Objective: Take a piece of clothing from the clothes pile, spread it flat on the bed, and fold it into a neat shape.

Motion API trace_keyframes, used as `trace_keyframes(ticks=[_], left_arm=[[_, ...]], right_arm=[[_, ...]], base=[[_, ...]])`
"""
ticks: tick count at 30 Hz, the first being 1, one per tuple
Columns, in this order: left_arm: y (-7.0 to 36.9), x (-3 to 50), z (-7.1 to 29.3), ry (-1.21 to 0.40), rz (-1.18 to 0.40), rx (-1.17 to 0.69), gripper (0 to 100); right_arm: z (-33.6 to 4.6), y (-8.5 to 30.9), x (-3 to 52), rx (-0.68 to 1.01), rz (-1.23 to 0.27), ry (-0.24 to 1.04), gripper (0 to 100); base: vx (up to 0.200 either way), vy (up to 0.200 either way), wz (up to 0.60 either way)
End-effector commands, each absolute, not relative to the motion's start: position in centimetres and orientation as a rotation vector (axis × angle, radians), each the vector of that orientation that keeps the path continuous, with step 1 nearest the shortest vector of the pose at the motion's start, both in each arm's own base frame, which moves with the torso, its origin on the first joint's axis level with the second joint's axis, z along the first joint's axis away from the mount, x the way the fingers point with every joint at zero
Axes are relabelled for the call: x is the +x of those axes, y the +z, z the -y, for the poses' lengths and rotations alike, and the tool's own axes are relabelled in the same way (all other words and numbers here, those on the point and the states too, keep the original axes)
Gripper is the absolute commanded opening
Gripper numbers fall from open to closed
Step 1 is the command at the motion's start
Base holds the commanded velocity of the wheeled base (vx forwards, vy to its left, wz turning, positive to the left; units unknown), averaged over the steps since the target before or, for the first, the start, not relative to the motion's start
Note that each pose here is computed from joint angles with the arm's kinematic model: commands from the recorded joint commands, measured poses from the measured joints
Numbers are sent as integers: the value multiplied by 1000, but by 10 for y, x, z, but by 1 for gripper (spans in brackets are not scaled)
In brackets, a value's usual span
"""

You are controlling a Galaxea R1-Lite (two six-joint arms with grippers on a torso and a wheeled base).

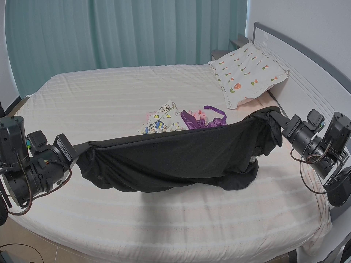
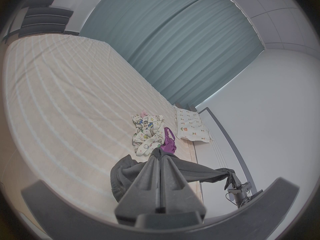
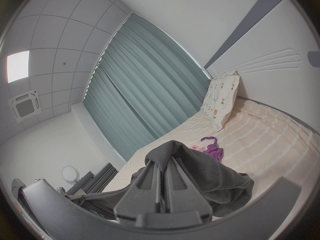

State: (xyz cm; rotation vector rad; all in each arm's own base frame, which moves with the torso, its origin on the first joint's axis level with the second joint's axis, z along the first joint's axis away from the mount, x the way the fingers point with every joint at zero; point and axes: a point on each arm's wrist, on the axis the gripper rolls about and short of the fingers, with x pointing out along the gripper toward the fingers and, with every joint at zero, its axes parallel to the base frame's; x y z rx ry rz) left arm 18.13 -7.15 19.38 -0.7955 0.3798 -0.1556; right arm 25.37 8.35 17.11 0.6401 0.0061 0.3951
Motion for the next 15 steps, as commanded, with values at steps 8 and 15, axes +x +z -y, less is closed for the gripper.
trace_keyframes(ticks=[8, 15], left_arm=[[201, 182, 69, -152, -349, -803, 0], [209, 183, 65, -150, -315, -814, 0]], right_arm=[[-89, 177, 249, 644, 9, 426, 0], [-94, 182, 247, 647, 24, 452, 0]], base=[[0, 200, 0], [0, 200, 0]])
